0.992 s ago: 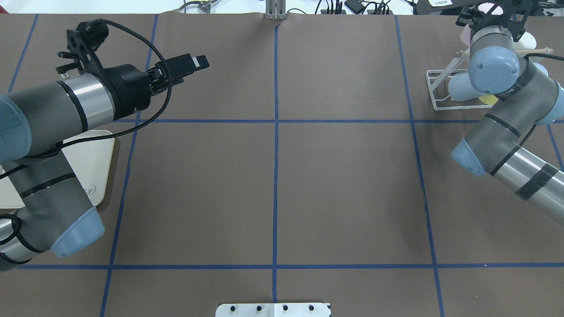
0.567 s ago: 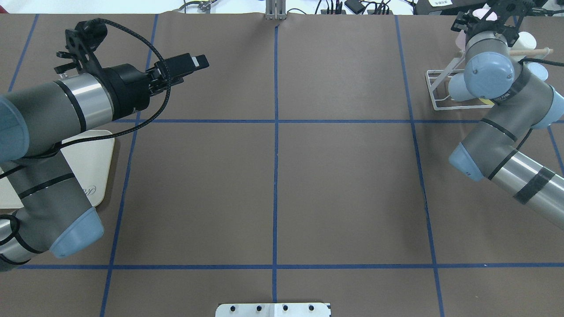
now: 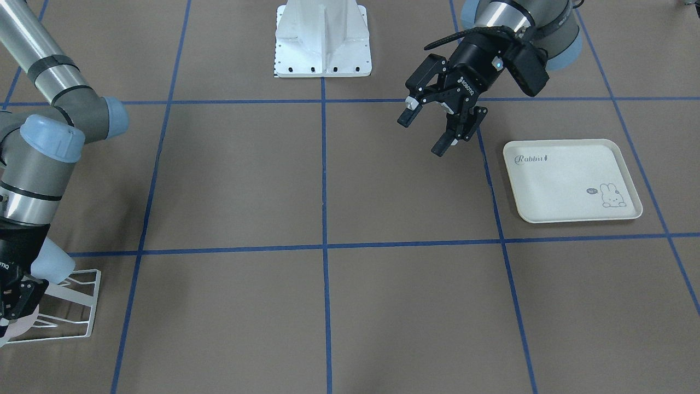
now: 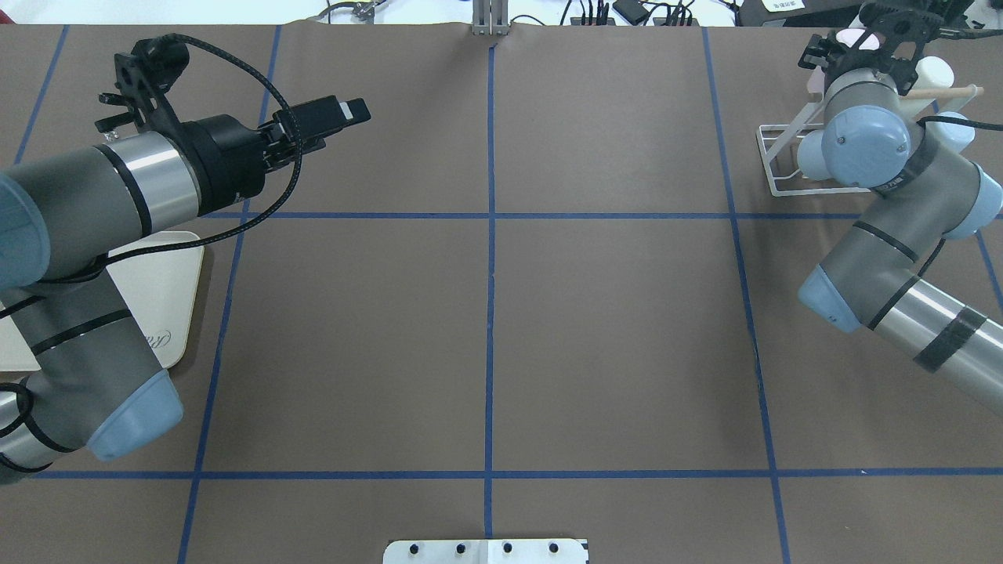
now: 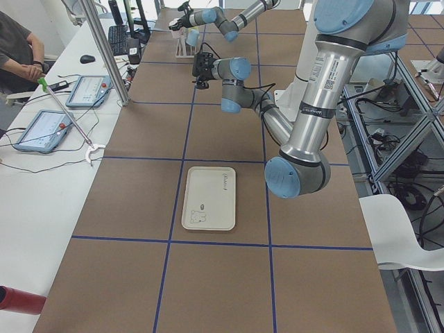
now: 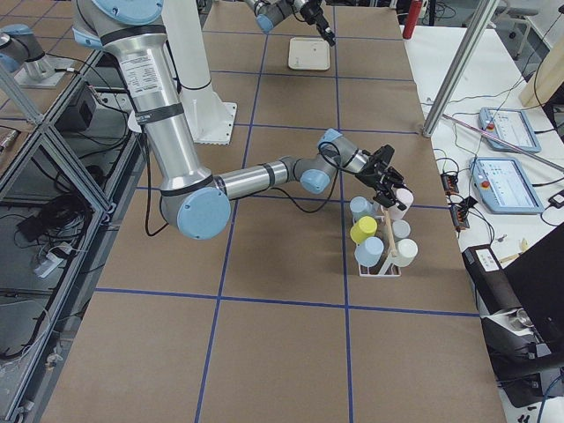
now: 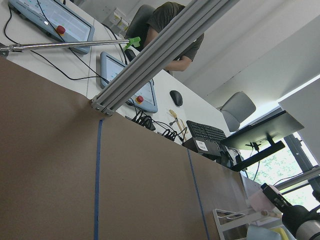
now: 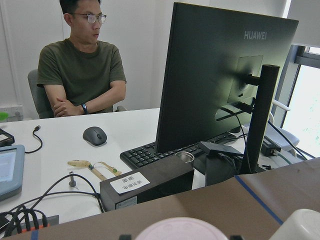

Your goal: Transfer IKEA cup to right arm and place on rack

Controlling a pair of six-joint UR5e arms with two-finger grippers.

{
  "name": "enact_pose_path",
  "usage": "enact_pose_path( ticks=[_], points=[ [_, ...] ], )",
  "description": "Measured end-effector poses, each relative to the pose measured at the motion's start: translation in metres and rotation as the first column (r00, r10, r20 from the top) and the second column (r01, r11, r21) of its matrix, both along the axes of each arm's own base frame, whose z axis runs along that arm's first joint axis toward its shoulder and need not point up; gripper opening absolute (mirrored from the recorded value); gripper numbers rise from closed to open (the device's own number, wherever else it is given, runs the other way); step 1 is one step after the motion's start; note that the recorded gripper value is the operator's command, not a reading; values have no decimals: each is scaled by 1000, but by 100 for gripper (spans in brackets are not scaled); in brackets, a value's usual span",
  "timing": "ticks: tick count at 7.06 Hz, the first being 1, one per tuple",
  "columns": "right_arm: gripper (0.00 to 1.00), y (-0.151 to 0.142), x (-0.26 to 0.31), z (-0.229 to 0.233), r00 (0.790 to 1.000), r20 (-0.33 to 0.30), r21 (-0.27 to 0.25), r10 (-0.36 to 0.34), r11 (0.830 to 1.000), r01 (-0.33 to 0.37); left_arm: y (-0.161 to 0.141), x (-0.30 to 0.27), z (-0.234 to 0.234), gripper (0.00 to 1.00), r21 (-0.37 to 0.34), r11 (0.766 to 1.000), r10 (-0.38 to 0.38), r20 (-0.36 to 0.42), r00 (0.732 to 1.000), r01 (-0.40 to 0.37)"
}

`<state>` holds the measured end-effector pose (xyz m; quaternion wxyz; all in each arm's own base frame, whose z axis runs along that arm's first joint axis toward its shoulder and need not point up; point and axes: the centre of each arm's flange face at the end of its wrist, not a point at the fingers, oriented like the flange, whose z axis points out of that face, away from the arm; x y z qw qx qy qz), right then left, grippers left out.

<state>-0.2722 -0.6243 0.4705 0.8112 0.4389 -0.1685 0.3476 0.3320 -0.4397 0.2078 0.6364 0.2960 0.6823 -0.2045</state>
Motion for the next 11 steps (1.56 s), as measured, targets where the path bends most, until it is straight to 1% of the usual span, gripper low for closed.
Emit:
enact_pose_path(
  ticks=[1,2,6,8,9,10,11],
  points=[
    [67,1,-2,1,1000,0,-1,-2,1000,2,0,0,0,100,0,1000,0,0,1000,0],
    [100,2,-3,1,1000,0,-1,-4,1000,4,0,0,0,100,0,1000,0,0,1000,0],
    [100,3,-7,3,1000,-4,-4,-10,1000,10,0,0,0,100,1,1000,-1,0,1000,1],
    [100,3,-5,-8,1000,12,5,-20,1000,20,0,-1,-1,100,4,1000,10,2,1000,-10],
    [100,2,1,-19,999,36,7,-36,999,36,-1,-6,-1,100,9,1000,30,7,1000,-30],
    [100,-1,17,-35,996,67,-7,-62,998,62,-7,-17,0,100,10,999,45,18,999,-45],
    [100,-2,43,-59,993,69,-40,-94,994,97,-17,-33,1,100,14,998,57,42,997,-58]
  ],
)
